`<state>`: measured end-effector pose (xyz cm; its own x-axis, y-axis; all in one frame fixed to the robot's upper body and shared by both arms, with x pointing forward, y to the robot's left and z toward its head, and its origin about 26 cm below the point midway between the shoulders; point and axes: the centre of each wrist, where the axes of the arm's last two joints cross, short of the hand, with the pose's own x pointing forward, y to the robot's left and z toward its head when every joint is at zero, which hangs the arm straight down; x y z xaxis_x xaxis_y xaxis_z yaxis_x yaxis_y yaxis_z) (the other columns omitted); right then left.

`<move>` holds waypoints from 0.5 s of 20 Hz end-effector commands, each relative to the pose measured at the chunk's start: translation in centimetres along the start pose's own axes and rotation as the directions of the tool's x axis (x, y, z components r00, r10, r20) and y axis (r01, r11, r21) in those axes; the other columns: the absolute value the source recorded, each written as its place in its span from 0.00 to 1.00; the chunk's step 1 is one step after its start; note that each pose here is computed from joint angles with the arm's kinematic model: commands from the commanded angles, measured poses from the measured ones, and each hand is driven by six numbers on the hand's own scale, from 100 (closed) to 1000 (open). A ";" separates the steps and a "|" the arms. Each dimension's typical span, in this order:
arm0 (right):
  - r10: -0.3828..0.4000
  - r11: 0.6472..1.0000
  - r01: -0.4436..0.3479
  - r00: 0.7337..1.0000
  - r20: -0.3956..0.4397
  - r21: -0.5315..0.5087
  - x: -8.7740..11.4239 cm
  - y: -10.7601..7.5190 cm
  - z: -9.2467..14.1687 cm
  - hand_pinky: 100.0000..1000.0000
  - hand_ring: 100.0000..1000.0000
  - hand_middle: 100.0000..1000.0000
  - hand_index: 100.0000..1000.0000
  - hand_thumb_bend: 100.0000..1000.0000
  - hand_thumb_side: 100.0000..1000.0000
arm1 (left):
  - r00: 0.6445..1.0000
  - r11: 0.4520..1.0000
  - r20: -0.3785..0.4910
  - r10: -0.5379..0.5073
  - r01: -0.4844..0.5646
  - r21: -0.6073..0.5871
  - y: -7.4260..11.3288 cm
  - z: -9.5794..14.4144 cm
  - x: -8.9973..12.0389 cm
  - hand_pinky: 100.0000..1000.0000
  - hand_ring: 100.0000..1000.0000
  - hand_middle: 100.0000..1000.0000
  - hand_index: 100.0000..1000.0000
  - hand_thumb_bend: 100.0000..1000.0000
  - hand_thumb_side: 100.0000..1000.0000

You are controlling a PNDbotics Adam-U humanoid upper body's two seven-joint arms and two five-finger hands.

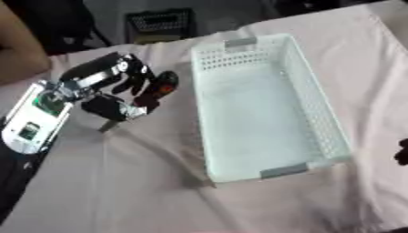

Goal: Pick up objects on the table and place them in the box.

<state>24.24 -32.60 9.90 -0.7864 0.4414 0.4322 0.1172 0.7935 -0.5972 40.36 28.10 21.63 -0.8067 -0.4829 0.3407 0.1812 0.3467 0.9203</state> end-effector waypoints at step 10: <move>0.006 1.000 -0.006 1.000 0.022 0.012 0.4 -0.3 -0.5 0.30 0.42 0.55 0.73 0.00 0.77 | 0.976 0.994 0.188 -0.109 0.105 0.029 5.1 -4.7 4.6 0.44 0.03 0.20 0.41 0.00 0.24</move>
<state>24.25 -32.54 9.88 -0.7854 0.4396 0.4358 0.1091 0.7913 -0.6017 40.63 24.18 27.39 -0.8970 -0.3746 0.2347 0.1105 0.3242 0.9395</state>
